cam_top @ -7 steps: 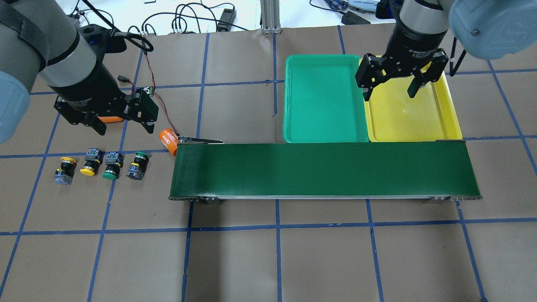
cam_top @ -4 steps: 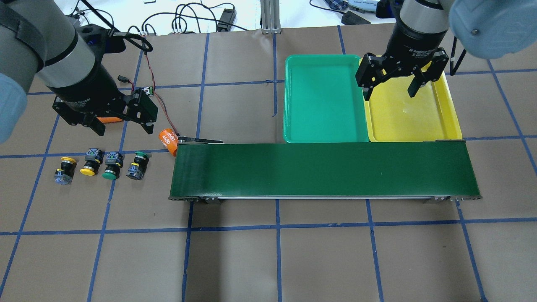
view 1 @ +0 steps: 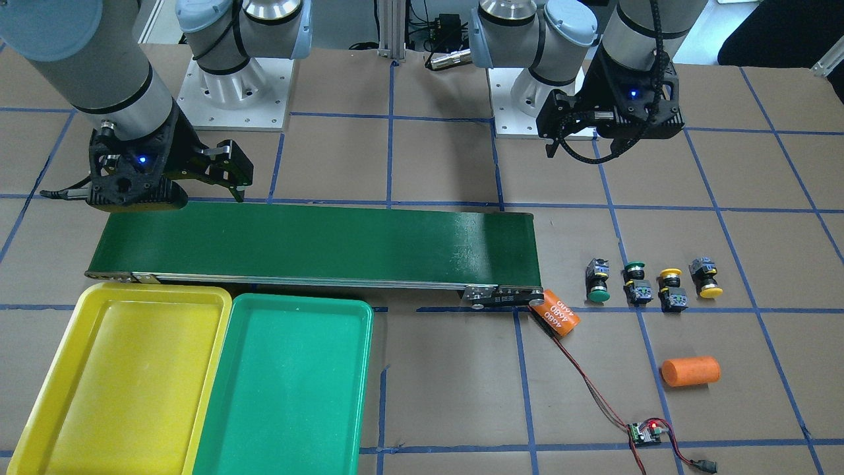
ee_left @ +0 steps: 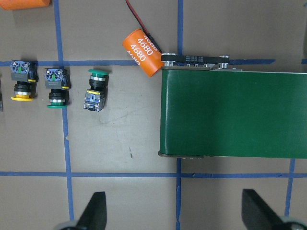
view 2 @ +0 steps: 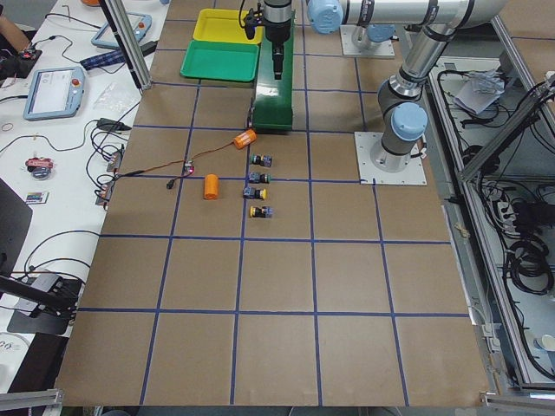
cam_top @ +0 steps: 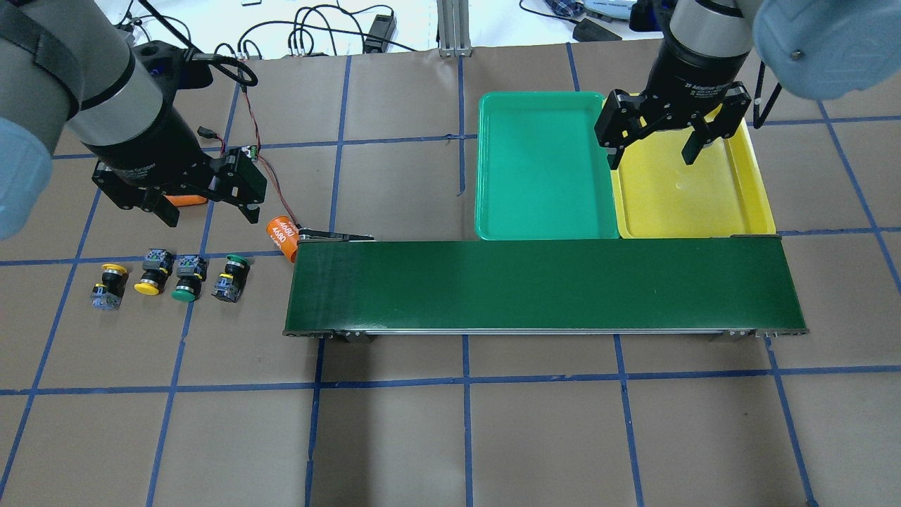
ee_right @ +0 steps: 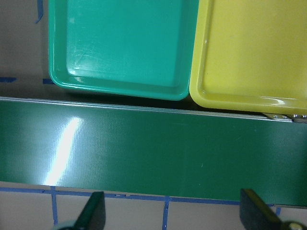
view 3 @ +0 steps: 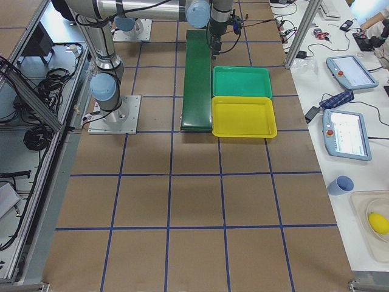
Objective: Sort buttons by color to trays
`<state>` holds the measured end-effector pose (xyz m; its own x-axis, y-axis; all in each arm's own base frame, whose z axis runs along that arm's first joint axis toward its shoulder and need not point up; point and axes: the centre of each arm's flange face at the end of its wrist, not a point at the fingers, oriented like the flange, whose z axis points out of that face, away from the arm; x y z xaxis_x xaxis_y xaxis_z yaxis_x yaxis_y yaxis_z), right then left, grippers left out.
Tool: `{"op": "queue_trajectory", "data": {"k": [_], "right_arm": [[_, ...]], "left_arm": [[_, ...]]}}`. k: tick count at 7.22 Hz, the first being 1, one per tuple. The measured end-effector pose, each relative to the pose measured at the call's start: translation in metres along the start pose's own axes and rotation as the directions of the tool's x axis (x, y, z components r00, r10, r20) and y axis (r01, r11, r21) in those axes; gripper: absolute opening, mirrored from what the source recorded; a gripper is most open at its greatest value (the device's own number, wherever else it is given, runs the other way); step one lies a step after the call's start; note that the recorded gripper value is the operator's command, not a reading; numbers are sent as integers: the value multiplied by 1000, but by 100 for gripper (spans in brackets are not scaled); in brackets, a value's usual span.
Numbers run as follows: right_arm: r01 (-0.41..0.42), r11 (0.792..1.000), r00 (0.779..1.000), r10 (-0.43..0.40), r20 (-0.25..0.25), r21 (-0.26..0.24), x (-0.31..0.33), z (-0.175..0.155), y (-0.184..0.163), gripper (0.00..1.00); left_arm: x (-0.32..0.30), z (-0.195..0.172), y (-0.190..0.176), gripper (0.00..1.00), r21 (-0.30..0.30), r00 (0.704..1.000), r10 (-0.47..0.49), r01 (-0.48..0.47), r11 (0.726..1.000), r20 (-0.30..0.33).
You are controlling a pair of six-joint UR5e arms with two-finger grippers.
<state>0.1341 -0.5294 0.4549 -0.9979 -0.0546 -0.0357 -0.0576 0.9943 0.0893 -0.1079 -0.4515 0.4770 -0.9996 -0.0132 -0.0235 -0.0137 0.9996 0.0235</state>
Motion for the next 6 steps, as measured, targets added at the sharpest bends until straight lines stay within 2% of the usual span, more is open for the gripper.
{"op": "queue_trajectory", "data": {"k": [6], "right_arm": [[0, 1000, 1000, 0, 2, -1, 0, 0, 0, 100]], "left_arm": [[-14, 4, -7, 100, -6, 1000, -9, 9, 1000, 6]]}}
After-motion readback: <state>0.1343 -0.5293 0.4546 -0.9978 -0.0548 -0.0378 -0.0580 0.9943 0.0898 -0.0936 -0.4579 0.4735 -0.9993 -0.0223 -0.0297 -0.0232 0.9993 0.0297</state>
